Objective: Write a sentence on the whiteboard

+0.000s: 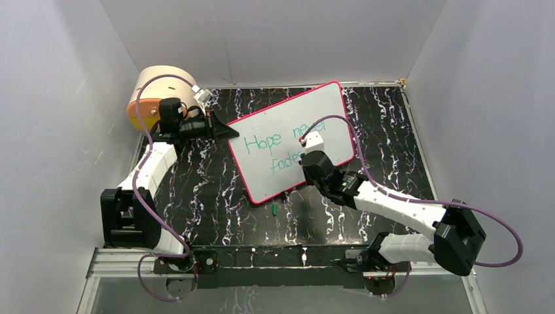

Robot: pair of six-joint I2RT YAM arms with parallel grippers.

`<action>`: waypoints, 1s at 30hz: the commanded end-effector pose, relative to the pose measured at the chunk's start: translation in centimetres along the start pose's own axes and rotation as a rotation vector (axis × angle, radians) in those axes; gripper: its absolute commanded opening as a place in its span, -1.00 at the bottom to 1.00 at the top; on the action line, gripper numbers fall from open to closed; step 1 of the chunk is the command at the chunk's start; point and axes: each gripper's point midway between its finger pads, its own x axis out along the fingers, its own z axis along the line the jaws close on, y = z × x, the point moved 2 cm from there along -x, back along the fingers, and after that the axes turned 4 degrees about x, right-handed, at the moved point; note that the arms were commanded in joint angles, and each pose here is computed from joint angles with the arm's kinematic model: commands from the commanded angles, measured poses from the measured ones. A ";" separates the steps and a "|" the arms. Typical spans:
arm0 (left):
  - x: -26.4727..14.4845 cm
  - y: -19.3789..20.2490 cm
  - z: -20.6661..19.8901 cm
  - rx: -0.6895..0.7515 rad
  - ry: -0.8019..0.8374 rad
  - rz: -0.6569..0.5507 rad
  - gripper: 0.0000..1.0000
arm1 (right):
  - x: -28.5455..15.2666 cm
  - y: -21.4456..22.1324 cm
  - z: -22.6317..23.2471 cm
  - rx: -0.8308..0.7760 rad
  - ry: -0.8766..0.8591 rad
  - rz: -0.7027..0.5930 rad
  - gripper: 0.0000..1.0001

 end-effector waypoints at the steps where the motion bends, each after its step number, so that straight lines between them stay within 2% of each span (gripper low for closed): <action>1: 1.3 4.6 3.4 -0.033 -0.158 0.119 -1.00 | 0.3 -0.2 1.1 0.030 -0.061 -0.007 -1.00; 21: 1.3 4.6 3.4 -0.032 -0.160 0.120 -1.00 | -0.4 -3.1 2.1 0.084 -0.121 -0.106 -1.00; 30: 1.2 4.5 3.4 -0.027 -0.166 0.118 -1.00 | -1.0 -2.6 0.7 0.082 -0.068 -0.101 -1.00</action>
